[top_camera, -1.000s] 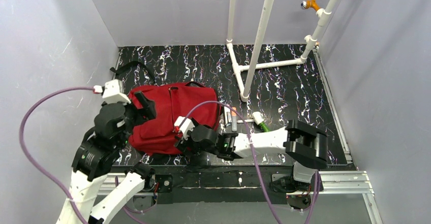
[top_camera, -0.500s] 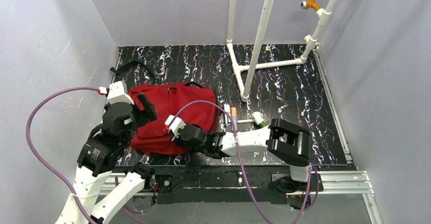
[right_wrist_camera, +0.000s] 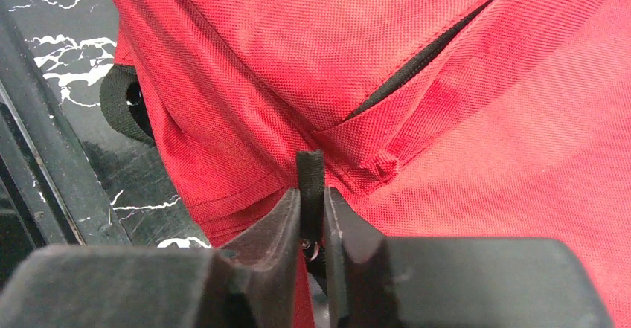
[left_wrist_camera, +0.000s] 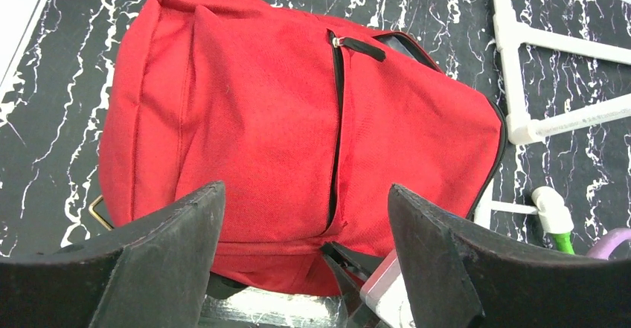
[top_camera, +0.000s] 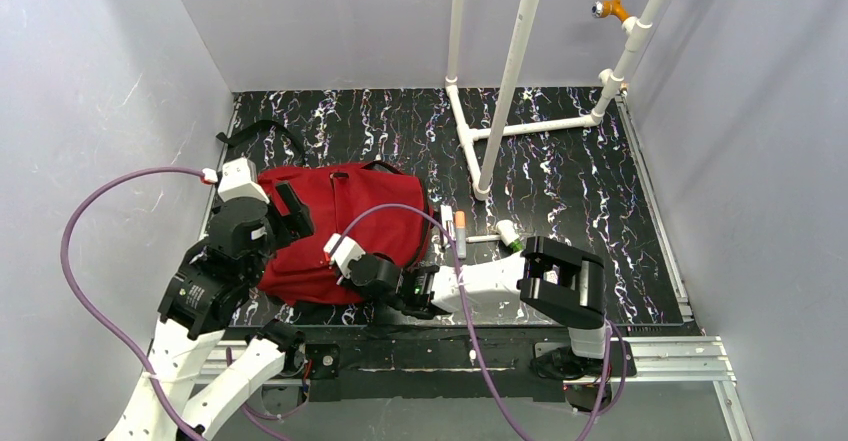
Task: Pack the student bag
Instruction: Zip the student bag at the center of the board.
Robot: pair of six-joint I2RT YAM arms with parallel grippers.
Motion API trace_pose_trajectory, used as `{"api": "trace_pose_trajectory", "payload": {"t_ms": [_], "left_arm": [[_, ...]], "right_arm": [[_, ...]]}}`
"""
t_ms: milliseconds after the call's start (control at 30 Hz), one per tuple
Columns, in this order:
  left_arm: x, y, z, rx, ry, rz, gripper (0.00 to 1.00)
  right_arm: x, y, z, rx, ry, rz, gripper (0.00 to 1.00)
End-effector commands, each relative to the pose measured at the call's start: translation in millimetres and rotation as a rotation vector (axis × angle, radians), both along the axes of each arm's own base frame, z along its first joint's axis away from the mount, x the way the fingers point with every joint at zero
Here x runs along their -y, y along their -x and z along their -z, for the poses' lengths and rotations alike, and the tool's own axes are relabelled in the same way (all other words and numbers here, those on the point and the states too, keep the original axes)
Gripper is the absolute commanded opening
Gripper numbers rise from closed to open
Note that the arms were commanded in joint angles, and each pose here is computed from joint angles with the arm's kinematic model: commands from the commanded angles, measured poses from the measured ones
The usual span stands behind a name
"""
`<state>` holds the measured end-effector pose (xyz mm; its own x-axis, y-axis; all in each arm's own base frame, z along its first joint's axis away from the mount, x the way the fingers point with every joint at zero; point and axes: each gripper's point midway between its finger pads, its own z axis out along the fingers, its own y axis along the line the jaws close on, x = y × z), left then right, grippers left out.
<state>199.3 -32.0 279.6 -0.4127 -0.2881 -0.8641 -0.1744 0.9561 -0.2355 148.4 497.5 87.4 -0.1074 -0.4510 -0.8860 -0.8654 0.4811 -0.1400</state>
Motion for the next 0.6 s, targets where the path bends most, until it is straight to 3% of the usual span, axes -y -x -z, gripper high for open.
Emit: {"api": "trace_pose_trajectory", "payload": {"t_ms": [0,133,233,367,567], "left_arm": [[4,-2,14,-0.042,0.01,0.0,0.79],[11,-1,46,-0.122,0.023,0.004,0.79],[18,3,73,-0.195,0.064,0.0,0.78],[27,17,107,-0.286,0.204,-0.078,0.73],[51,38,158,-0.453,0.41,-0.14,0.68]], "right_arm": [[-5,-6,-42,0.004,-0.107,0.065,0.21],[5,-5,-69,-0.047,-0.211,0.092,0.17],[11,-3,-73,-0.133,-0.292,0.078,0.01],[6,6,-67,-0.311,-0.395,0.0,0.01],[2,7,-59,-0.419,-0.433,-0.045,0.01]]}}
